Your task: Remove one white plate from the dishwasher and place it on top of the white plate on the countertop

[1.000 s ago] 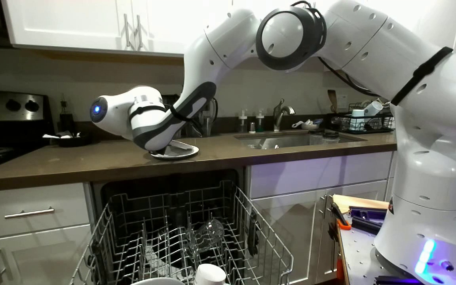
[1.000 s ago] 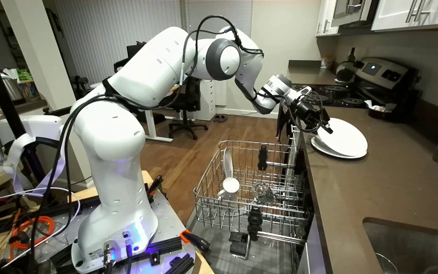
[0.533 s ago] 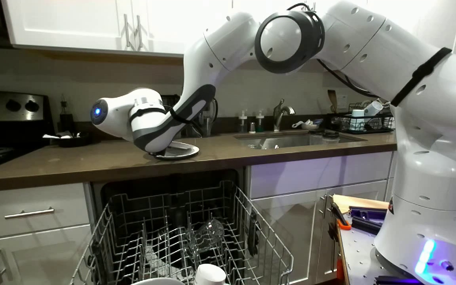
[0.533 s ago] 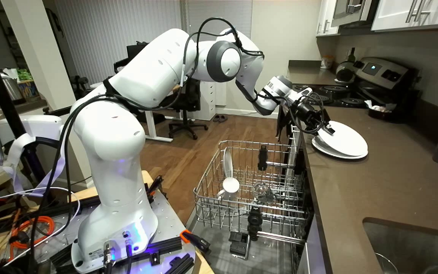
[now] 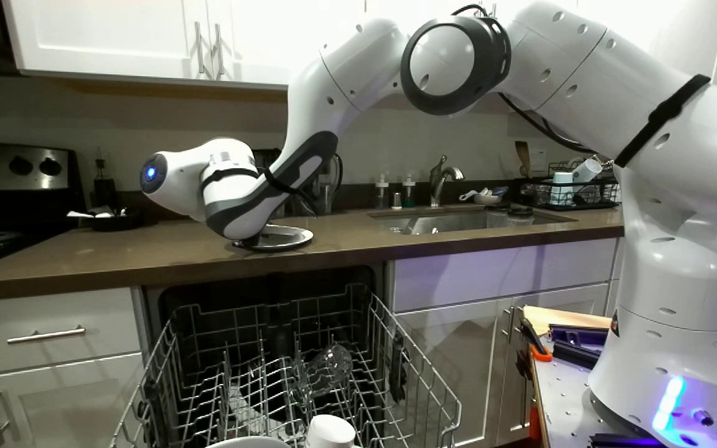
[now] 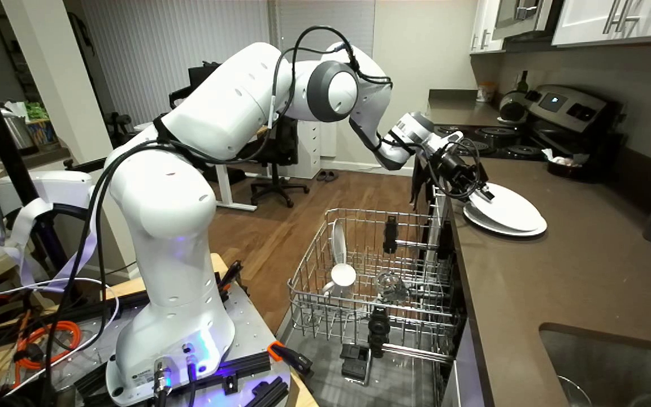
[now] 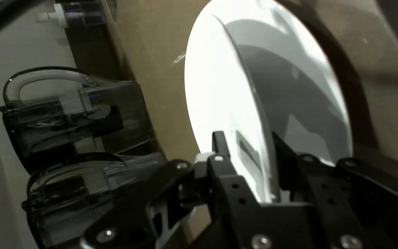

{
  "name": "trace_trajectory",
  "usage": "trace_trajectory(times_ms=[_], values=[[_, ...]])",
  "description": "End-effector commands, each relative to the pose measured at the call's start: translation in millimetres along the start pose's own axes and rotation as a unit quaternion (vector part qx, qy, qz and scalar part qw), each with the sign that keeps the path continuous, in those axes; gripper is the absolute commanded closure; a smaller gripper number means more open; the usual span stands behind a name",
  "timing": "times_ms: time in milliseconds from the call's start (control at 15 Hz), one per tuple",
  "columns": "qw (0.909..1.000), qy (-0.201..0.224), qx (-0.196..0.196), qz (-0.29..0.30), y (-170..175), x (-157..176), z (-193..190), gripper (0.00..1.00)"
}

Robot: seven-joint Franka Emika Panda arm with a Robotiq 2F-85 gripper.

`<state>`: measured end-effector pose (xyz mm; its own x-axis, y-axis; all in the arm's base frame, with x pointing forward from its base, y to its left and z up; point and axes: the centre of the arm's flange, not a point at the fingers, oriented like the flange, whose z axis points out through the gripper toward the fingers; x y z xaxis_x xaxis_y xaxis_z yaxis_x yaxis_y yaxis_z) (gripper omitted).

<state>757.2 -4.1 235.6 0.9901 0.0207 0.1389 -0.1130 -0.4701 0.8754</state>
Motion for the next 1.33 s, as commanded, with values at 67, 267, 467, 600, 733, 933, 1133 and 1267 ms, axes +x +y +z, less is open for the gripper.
trace_trajectory(times_ms=[67, 267, 467, 600, 733, 933, 1133, 1267], values=[[0.9992, -0.01, 0.03, -0.026, 8, 6, -3, 0.63], [0.9982, -0.016, 0.048, -0.033, 8, 5, -3, 0.58], [0.9975, -0.017, 0.058, -0.037, 11, 6, -5, 0.53], [0.9972, -0.017, 0.063, -0.037, 13, 6, -7, 0.51], [0.9972, -0.019, 0.062, -0.036, 17, 6, -8, 0.49], [0.997, -0.02, 0.065, -0.036, 21, 6, -7, 0.46], [0.9962, -0.023, 0.075, -0.037, 22, 5, -5, 0.45], [0.9954, -0.023, 0.084, -0.039, 23, 4, -3, 0.43]])
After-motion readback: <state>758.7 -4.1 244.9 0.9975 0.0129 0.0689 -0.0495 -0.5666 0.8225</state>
